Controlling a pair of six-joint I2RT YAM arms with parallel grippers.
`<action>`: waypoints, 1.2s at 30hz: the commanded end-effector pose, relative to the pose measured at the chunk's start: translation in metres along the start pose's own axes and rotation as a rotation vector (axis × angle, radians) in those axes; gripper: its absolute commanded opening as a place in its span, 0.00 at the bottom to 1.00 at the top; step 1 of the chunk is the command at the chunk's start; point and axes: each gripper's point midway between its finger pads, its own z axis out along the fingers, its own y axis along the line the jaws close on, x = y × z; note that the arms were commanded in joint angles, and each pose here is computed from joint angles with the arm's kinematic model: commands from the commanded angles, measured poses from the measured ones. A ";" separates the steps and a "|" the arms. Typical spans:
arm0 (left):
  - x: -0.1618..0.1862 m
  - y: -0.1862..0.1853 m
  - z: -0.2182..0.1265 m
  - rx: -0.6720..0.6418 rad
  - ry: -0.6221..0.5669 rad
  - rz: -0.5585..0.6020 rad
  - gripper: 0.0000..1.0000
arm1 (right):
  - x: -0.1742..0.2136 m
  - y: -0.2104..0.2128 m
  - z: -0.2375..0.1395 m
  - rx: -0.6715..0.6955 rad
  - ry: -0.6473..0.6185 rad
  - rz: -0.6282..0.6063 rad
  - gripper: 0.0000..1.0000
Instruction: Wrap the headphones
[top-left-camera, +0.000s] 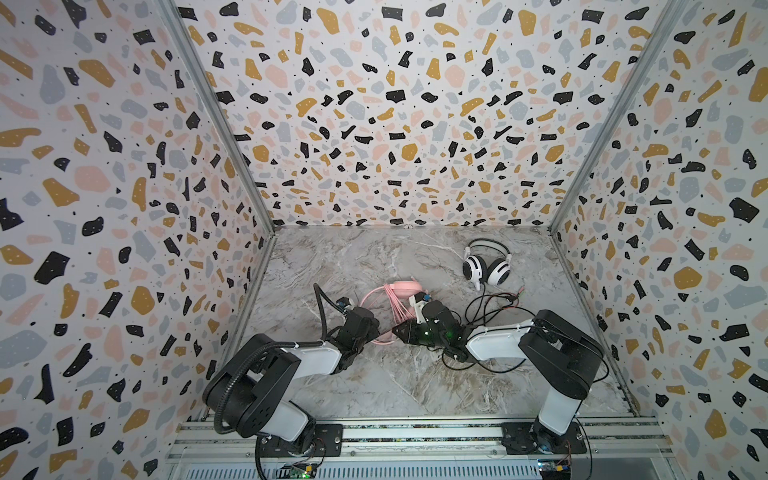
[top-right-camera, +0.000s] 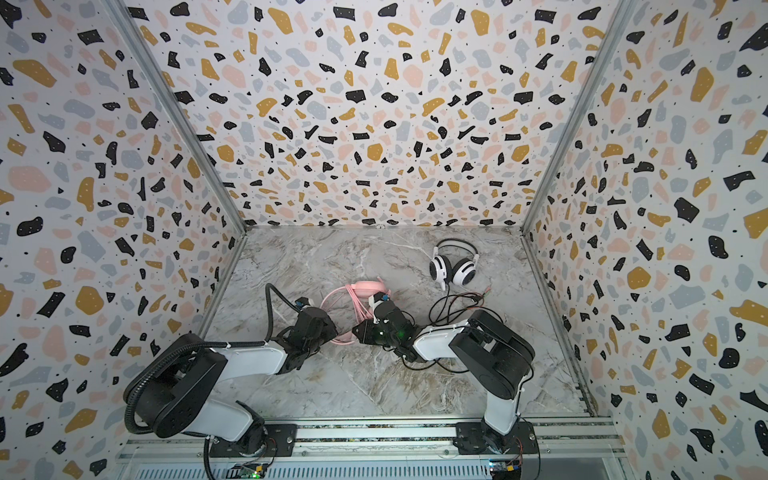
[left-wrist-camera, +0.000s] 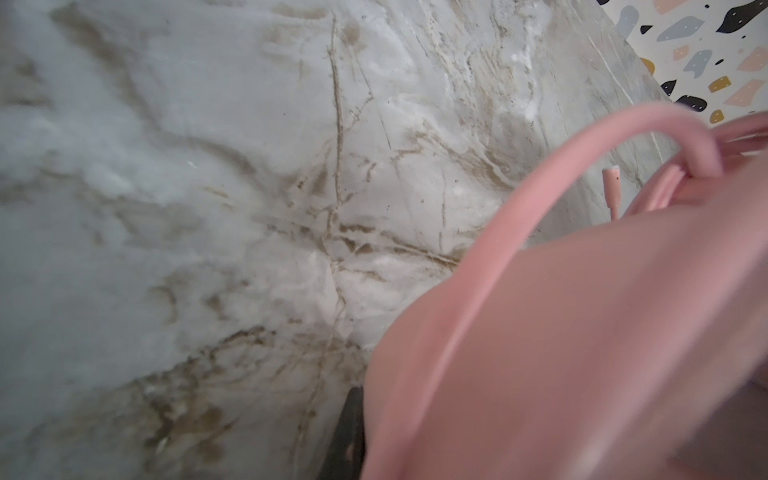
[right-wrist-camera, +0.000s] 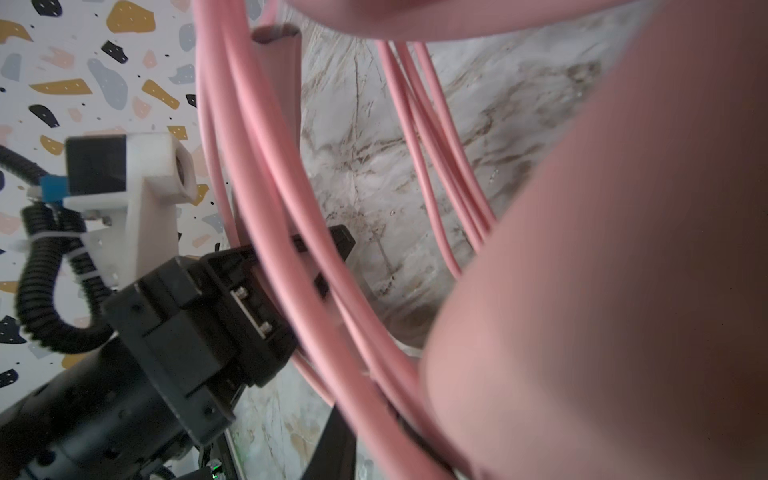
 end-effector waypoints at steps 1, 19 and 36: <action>0.050 -0.027 -0.015 0.150 0.194 0.100 0.03 | -0.056 0.036 -0.005 -0.106 -0.239 -0.018 0.00; 0.029 -0.045 -0.029 0.199 0.211 0.149 0.04 | -0.011 0.004 -0.005 0.093 -0.253 -0.388 0.00; -0.016 -0.040 -0.020 0.154 0.175 0.158 0.04 | 0.026 -0.029 0.000 0.388 0.137 -0.625 0.05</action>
